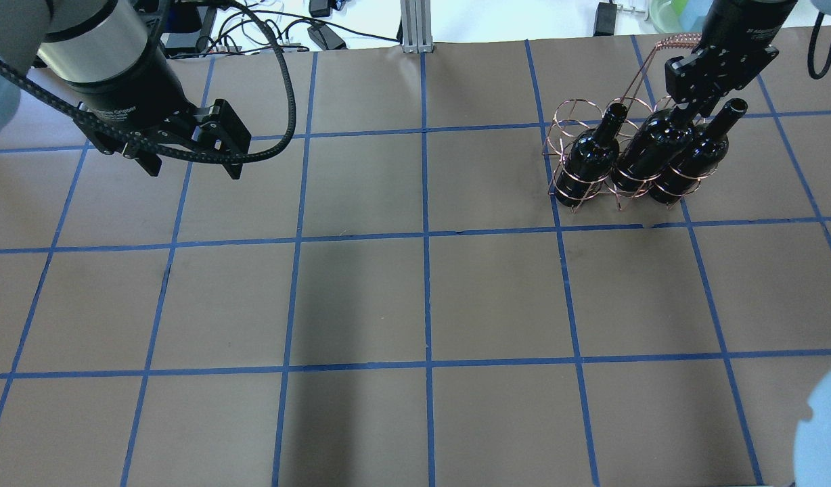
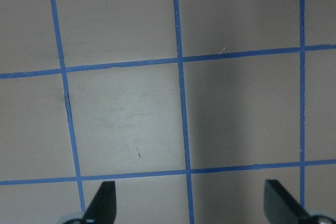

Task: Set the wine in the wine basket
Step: 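Lower the bottle into the empty rack slot beside the others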

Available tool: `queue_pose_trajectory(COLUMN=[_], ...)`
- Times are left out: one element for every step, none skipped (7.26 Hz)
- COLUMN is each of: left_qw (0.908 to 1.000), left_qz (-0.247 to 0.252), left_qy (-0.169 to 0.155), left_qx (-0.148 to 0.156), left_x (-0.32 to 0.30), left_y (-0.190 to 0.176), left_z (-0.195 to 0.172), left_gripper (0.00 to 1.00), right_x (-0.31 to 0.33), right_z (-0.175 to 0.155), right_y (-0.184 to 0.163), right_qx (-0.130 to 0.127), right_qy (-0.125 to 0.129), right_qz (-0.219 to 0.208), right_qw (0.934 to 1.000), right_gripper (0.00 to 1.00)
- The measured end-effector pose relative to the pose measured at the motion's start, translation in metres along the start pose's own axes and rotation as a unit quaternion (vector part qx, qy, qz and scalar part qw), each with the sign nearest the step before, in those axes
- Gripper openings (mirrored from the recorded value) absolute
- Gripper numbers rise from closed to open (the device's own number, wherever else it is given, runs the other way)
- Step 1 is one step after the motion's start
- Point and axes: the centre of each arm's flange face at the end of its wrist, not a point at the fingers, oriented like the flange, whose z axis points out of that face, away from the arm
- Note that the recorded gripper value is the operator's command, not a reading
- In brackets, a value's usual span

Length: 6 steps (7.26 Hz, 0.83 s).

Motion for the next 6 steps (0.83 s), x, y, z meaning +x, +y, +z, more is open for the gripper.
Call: queue_pose_trajectory(left_qw=[1.0000, 1.0000, 1.0000, 1.0000, 1.0000, 1.0000], left_qz=[0.000, 0.000, 0.000, 0.000, 0.000, 0.000], left_qy=[0.000, 0.000, 0.000, -0.001, -0.001, -0.001], left_qx=[0.000, -0.001, -0.001, -0.001, -0.001, -0.002], left_x=[0.000, 0.000, 0.000, -0.001, -0.001, -0.001], left_y=[0.000, 0.000, 0.000, 0.000, 0.000, 0.000], left_z=[0.000, 0.001, 0.001, 0.001, 0.001, 0.001], left_gripper=[1.00, 1.00, 1.00, 1.00, 1.00, 1.00], right_x=[0.001, 0.002, 0.001, -0.001, -0.005, -0.013], right_z=[0.009, 0.015, 0.017, 0.014, 0.000, -0.023], right_y=[-0.004, -0.006, -0.006, -0.003, 0.004, 0.018], right_qx=[-0.003, -0.002, 0.000, 0.003, 0.015, 0.032], right_qy=[-0.001, -0.001, 0.000, 0.001, 0.006, 0.013], right_qz=[-0.001, -0.001, -0.001, -0.001, 0.000, 0.001], right_qw=[1.0000, 1.0000, 1.0000, 1.0000, 0.9999, 0.9994], right_gripper=[0.59, 0.80, 0.97, 1.00, 1.00, 1.00])
